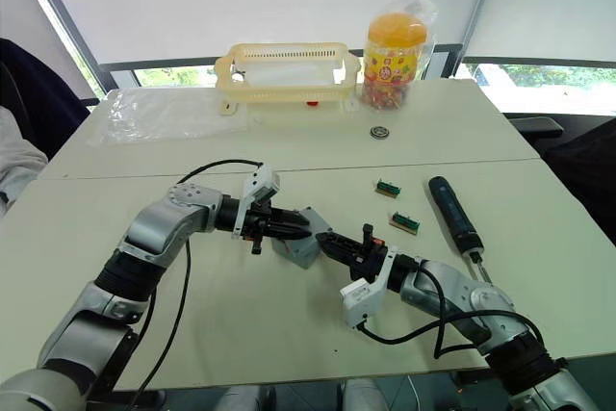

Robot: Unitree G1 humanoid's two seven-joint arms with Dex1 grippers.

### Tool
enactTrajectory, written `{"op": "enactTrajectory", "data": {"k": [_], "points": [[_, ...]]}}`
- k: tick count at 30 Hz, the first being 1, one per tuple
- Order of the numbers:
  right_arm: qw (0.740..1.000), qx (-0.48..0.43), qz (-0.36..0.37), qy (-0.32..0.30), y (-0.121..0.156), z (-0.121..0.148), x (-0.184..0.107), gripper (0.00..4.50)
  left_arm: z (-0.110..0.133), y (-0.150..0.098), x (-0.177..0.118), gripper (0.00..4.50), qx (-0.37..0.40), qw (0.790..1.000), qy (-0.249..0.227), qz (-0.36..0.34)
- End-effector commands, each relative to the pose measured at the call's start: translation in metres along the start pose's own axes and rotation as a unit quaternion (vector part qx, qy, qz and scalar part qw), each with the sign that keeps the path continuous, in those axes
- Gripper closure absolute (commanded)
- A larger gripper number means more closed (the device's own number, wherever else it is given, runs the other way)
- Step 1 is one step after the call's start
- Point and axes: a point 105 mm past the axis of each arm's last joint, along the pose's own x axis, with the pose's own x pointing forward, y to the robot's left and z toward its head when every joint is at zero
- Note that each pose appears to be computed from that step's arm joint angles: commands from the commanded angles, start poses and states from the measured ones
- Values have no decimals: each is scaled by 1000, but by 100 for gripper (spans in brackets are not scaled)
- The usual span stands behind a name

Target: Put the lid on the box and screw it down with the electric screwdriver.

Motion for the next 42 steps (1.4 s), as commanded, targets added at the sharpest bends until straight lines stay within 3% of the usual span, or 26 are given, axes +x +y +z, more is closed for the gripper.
{"op": "enactTrajectory", "data": {"k": [1, 9, 12, 17, 26, 35, 42], "points": [[1000, -9, -24, -3, -12, 3, 1, 436, -23, -4, 3, 325, -37, 999, 32, -4], [999, -31, -16, -20, -11, -3, 2, 436, 4, 1, -11, 325, -38, 999, -24, 0], [999, -43, -9, -32, -10, -9, 1, 436, 25, 4, -33, 325, -39, 998, -53, 6], [998, -56, -6, -41, -10, -19, 2, 436, 35, 12, -59, 325, -48, 996, -69, 38], [995, -53, -27, -83, -16, -18, 5, 436, 26, 19, -65, 325, -54, 994, -63, 68], [987, -89, -94, -98, -39, -14, 2, 436, 13, 20, -63, 325, -62, 994, -55, 74], [986, -93, -73, -120, -31, -16, 8, 436, 12, 23, -64, 325, -62, 993, -55, 78]]}}
